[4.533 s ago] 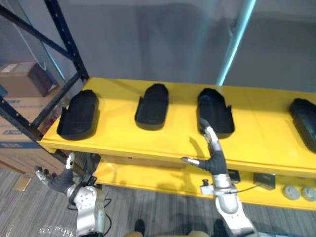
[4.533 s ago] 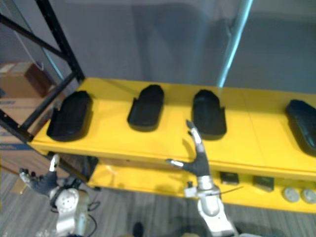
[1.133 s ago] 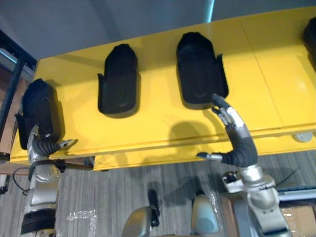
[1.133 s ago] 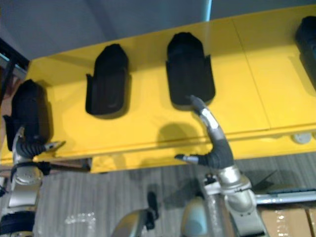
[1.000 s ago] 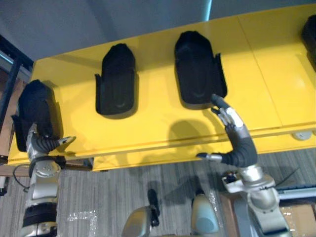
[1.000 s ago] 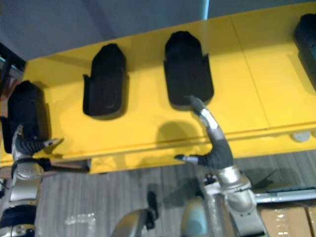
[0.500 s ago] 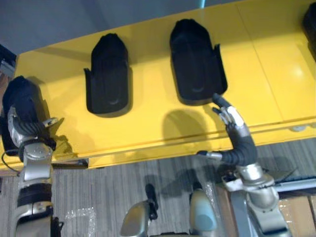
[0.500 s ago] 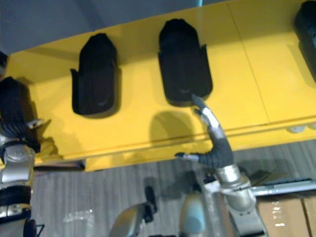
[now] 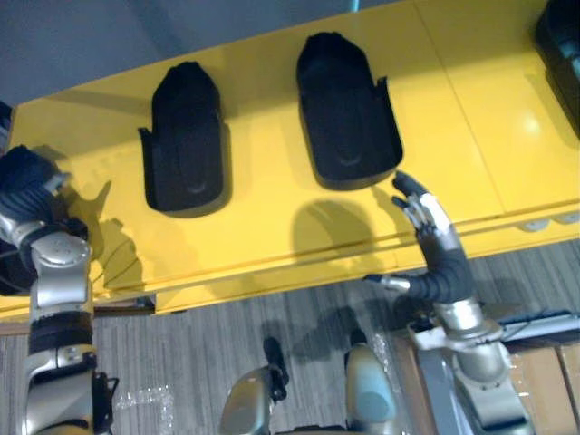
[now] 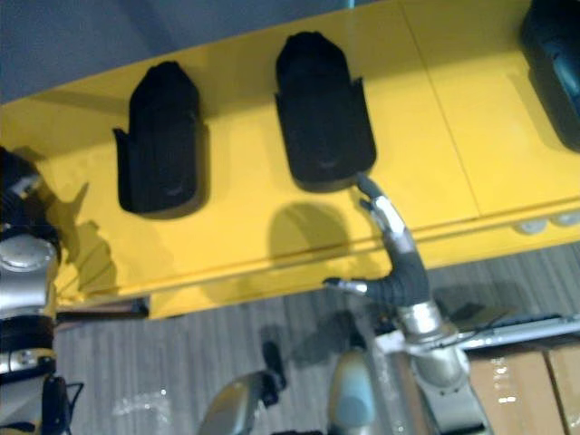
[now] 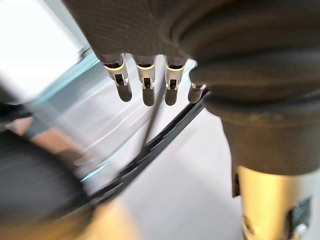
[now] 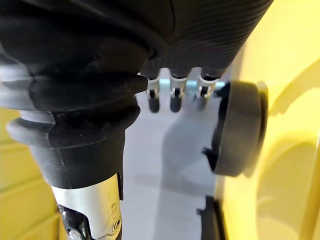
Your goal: Walk over and take plastic housings, then place them on the shelf
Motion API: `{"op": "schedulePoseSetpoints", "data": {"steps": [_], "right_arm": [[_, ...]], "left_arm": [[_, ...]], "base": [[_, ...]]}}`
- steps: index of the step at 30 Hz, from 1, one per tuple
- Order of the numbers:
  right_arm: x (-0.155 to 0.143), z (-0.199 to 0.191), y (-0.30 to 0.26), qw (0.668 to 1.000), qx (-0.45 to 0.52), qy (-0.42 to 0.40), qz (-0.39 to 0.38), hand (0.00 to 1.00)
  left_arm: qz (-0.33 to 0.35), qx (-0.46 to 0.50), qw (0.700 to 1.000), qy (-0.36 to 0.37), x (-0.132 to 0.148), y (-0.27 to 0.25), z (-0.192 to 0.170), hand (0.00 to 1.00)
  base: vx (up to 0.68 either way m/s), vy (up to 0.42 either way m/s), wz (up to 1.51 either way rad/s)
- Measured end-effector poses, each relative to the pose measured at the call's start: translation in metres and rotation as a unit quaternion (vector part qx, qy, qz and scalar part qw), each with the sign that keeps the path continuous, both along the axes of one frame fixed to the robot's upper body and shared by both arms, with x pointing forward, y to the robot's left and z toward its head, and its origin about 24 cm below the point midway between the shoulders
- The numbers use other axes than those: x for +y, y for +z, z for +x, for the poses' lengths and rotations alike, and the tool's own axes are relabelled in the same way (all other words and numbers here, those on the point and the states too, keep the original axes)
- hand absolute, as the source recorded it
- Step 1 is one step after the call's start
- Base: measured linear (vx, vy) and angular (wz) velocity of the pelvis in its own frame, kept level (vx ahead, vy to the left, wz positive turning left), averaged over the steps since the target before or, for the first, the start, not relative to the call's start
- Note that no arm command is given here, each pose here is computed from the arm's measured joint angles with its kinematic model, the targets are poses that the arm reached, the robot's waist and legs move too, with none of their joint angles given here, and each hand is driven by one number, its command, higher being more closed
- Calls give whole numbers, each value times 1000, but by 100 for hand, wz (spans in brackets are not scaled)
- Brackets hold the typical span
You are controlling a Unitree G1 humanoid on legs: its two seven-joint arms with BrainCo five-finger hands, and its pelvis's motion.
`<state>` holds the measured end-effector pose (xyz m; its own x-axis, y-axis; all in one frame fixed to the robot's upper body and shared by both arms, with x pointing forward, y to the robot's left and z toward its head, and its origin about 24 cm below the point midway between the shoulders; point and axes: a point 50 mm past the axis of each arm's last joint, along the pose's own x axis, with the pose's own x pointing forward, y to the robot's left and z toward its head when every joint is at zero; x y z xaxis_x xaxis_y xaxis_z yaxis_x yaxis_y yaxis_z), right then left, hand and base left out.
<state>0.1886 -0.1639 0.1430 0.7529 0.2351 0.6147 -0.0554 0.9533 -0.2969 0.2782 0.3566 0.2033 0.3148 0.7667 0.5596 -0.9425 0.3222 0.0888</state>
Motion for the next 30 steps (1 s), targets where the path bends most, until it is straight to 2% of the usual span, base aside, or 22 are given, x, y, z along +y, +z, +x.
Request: {"op": "schedulePoseSetpoints", "data": {"steps": [3,5,6,7,9,10,13,14,16,23,24,28,30], "right_arm": [[1,-4,-3,999,-12,-32,18,0],[0,-6,-4,997,-17,-63,27,0],[-1,-6,-5,997,-18,-69,28,0],[-7,-8,-9,992,-22,-117,28,0],[-15,-8,-12,987,-26,-156,31,0],[-24,-9,-13,978,-38,-203,33,0],[-35,-10,-10,964,-63,-256,42,0],[-36,-10,-10,962,-65,-263,46,0],[-41,-6,-5,958,-77,-273,54,0],[-50,-4,-4,960,-57,-268,59,0],[-51,-2,-6,961,-47,-267,54,0],[-52,0,-5,966,-38,-251,40,0],[-53,4,0,970,-39,-239,28,0]], "left_arm": [[81,-131,988,-18,-24,32,-28,0],[119,-176,977,-31,-35,37,-49,0],[122,-179,976,-31,-36,35,-52,0],[113,-199,973,-37,-43,18,-75,0],[95,-191,976,-37,-47,1,-87,0],[73,-176,981,-35,-51,-15,-99,0],[66,-104,991,-48,-59,-39,-112,0],[73,-77,993,-50,-60,-43,-114,0],[87,48,994,-51,-57,-61,-118,0],[50,233,967,-92,-47,-90,-116,0],[41,262,958,-110,-46,-94,-114,100],[25,368,913,-177,-41,-109,-103,100],[1,428,879,-212,-38,-124,-99,100]], "base": [[-2,-6,9],[10,-20,11],[62,-25,11],[85,-18,8],[79,7,16],[66,14,17],[15,8,29],[-25,10,20],[-36,14,17],[-45,1,9],[0,0,0],[-12,0,-1],[0,0,0]]}}
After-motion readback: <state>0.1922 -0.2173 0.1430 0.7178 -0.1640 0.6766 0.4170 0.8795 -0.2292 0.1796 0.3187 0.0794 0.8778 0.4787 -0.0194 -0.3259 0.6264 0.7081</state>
